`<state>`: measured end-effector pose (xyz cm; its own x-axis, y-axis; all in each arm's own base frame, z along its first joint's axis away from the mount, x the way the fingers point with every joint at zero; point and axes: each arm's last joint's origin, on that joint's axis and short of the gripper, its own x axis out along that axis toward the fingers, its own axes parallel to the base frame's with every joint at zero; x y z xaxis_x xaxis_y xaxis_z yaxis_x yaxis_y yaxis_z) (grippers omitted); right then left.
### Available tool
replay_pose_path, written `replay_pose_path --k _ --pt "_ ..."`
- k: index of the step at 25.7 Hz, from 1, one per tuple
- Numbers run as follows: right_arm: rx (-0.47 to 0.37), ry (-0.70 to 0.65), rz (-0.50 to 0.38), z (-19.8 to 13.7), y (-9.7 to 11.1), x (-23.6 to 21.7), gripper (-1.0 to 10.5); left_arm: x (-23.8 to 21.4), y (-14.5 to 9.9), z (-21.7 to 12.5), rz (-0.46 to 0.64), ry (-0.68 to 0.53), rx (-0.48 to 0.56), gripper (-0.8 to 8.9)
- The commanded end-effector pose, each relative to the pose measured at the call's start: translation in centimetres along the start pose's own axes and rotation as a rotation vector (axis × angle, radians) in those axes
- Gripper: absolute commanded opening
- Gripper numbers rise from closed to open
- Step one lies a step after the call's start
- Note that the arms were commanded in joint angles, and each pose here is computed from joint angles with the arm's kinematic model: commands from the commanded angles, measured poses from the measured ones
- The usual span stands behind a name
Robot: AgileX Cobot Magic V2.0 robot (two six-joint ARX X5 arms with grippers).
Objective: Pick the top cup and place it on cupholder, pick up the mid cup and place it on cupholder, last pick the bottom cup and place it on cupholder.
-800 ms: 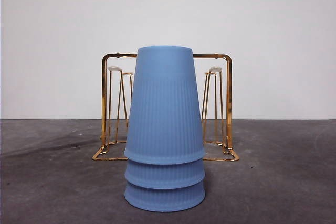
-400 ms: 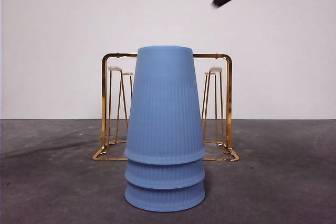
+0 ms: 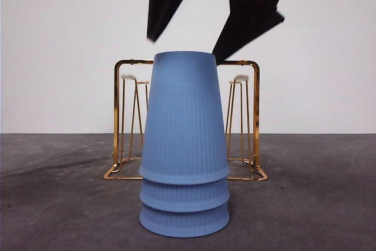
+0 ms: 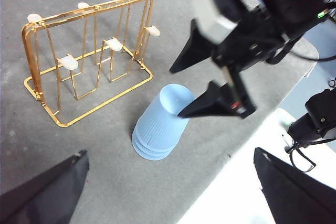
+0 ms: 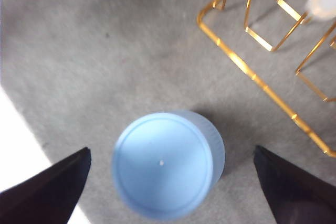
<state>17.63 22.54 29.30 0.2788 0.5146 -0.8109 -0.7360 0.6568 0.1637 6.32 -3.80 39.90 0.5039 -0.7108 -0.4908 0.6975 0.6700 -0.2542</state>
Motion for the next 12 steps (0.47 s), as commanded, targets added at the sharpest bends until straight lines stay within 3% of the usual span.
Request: replay_pose_path --k 1,5,8,12 --pt "0.004 0.017 0.004 0.5 0.3 1.1 5.0 -0.4 -0.2 0.4 -0.006 -0.024 0.024 4.99" --pt "0.016 0.065 -0.003 0.4 0.1 2.6 4.9 -0.4 -0.2 0.4 -0.006 -0.024 0.024 5.00" --pt "0.016 0.065 -0.003 0.4 0.2 2.8 4.0 -0.4 -0.3 0.4 -0.006 -0.024 0.024 5.00" --pt "0.030 0.056 -0.002 0.5 0.2 2.6 3.7 -0.4 -0.3 0.4 -0.009 -0.024 0.026 5.00"
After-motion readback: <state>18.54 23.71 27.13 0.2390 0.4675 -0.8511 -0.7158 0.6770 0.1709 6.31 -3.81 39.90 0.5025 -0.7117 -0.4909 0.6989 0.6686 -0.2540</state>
